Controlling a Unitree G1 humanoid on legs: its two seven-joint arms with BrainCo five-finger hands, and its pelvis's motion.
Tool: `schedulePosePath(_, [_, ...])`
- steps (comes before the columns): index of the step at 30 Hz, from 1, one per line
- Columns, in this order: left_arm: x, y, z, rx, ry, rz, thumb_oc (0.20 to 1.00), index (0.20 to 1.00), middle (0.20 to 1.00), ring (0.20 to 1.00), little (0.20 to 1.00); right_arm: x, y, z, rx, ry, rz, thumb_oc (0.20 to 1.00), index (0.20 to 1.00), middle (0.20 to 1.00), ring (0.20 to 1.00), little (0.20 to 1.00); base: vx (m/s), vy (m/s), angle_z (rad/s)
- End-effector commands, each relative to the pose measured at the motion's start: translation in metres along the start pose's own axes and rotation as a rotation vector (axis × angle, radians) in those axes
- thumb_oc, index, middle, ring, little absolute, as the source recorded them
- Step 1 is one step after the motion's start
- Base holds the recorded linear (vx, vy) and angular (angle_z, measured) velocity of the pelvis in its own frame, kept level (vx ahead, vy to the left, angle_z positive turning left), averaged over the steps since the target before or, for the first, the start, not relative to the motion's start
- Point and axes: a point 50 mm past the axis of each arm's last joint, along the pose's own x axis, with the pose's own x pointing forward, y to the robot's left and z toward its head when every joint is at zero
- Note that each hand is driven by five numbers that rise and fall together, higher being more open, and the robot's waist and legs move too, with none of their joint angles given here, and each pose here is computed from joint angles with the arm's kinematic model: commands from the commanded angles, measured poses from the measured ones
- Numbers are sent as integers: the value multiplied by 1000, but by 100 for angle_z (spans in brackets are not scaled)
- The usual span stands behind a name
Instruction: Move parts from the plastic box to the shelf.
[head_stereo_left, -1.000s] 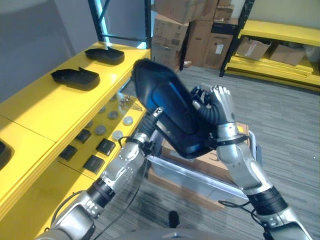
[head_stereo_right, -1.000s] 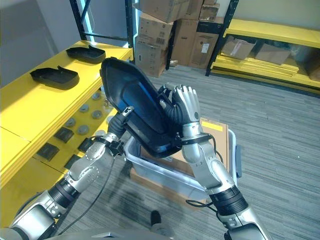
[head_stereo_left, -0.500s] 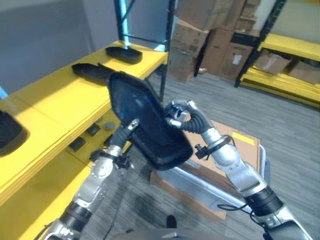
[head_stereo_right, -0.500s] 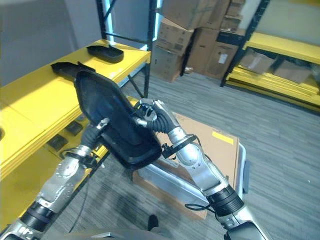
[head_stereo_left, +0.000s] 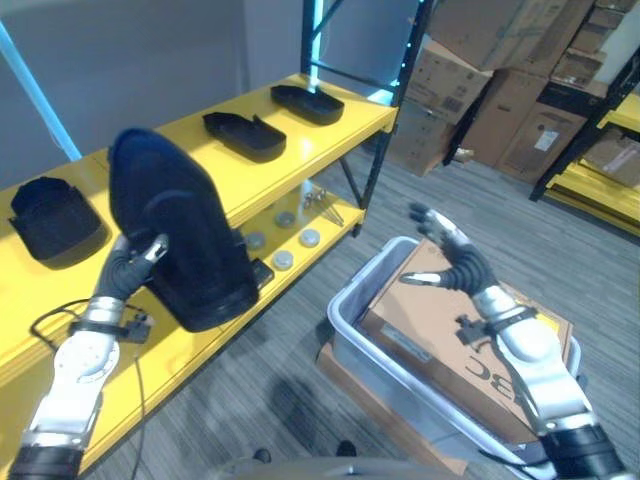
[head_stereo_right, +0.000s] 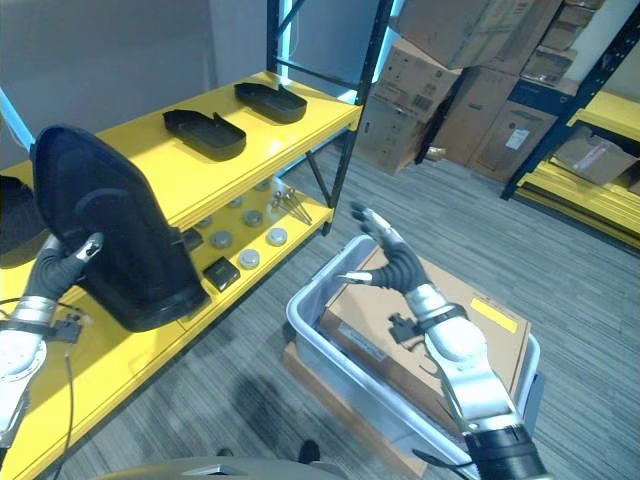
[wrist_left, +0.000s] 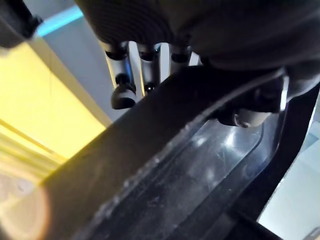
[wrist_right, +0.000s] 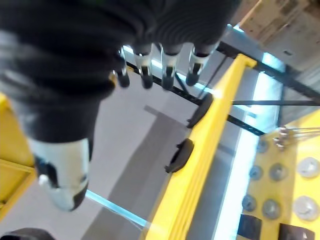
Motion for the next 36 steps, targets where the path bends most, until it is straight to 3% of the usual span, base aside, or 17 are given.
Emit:
schedulePosePath(1, [13,15,36,98,-242,84,200,200,200,200,200,4,0,16,96,-127,18,1000,1000,1000,1000,1000,-10,-22,8])
schedulePosePath(7, [0,35,46,99,-288,241,200,200,200,200,200,14,30,8,381,-151,34,1000,1000,1000,1000,1000,-54,-29,12])
schedulePosePath(13, [-2,34,59,-9,-353,286,200,200,200,200,200,29,43,22,386,-230,47,1000,1000,1000,1000,1000,-94,-101,91])
schedulePosePath(22, [10,16,81,-114,-470,214,200,200,200,200,200,42,46,39,296,-285,104,1000,1000,1000,1000,1000,-10,100,153])
schedulePosePath(36, [14,18,79,-85,-450,142,200,200,200,200,200,54,64,37,313,-256,106,1000,1000,1000,1000,1000,149,227,20])
